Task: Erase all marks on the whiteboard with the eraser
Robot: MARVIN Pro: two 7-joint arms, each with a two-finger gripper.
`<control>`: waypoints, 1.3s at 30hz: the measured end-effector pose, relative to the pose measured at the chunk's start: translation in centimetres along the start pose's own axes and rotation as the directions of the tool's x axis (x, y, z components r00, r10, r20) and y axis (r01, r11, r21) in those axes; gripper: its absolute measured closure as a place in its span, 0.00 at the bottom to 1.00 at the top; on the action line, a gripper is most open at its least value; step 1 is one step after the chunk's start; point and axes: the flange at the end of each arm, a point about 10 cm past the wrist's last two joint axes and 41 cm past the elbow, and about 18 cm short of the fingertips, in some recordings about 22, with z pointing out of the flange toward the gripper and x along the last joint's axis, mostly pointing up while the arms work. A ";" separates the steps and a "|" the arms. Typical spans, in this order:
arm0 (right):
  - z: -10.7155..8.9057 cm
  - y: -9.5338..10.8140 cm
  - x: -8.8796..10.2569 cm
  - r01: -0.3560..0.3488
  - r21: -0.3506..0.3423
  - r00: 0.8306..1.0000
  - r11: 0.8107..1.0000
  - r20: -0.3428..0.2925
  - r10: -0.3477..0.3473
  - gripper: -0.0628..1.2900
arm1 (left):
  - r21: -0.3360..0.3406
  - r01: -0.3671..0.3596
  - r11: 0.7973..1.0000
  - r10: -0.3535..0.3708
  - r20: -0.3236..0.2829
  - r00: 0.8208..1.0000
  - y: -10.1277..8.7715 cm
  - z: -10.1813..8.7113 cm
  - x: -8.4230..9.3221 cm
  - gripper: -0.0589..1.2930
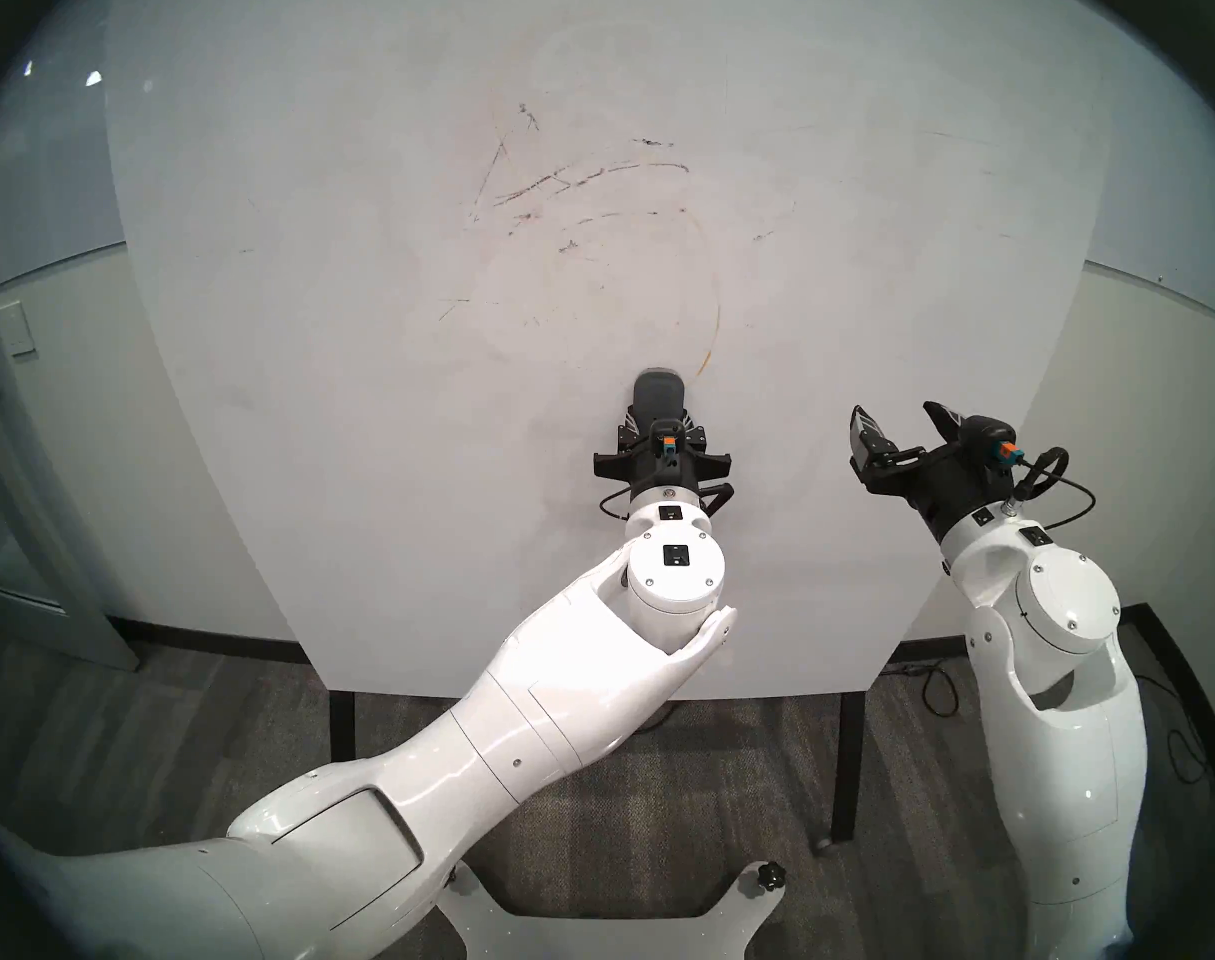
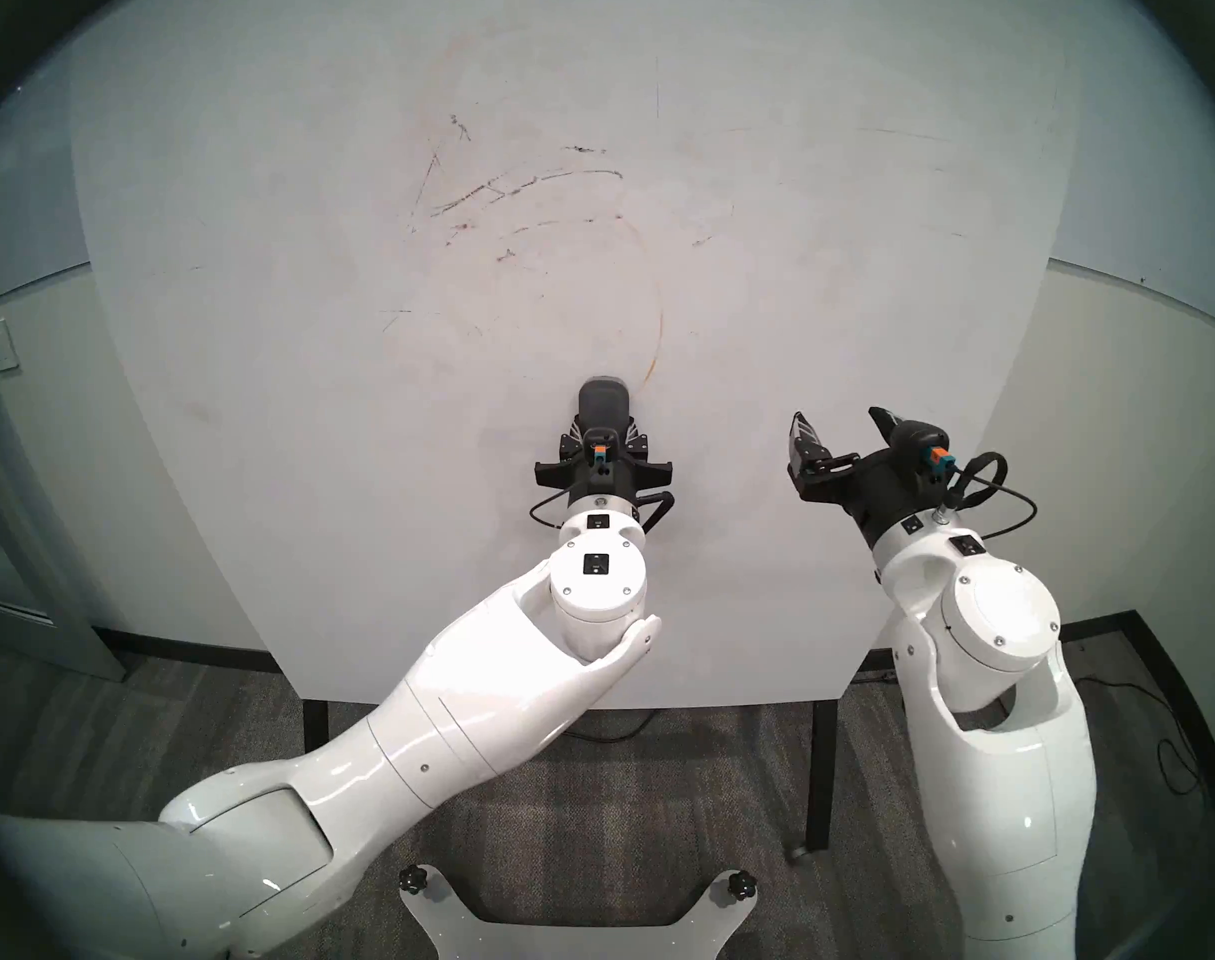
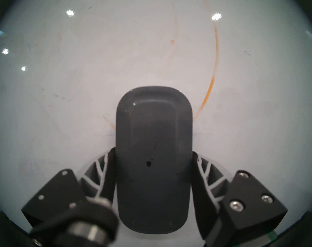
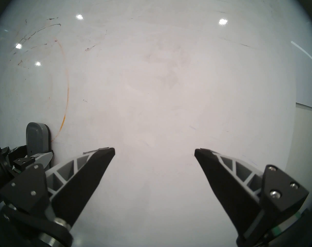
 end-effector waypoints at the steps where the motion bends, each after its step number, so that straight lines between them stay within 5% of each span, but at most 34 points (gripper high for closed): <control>1: 0.0 0.0 0.0 0.000 0.000 1.000 1.000 0.000 0.000 0.05 | 0.002 -0.001 1.000 0.001 0.000 1.000 -0.1 0.0 -0.1 0.47; 39: 0.0 0.0 0.0 0.000 0.000 1.000 1.000 0.000 0.000 0.05 | 0.057 -0.035 0.998 0.030 0.076 0.997 -2.9 -0.7 -2.5 0.47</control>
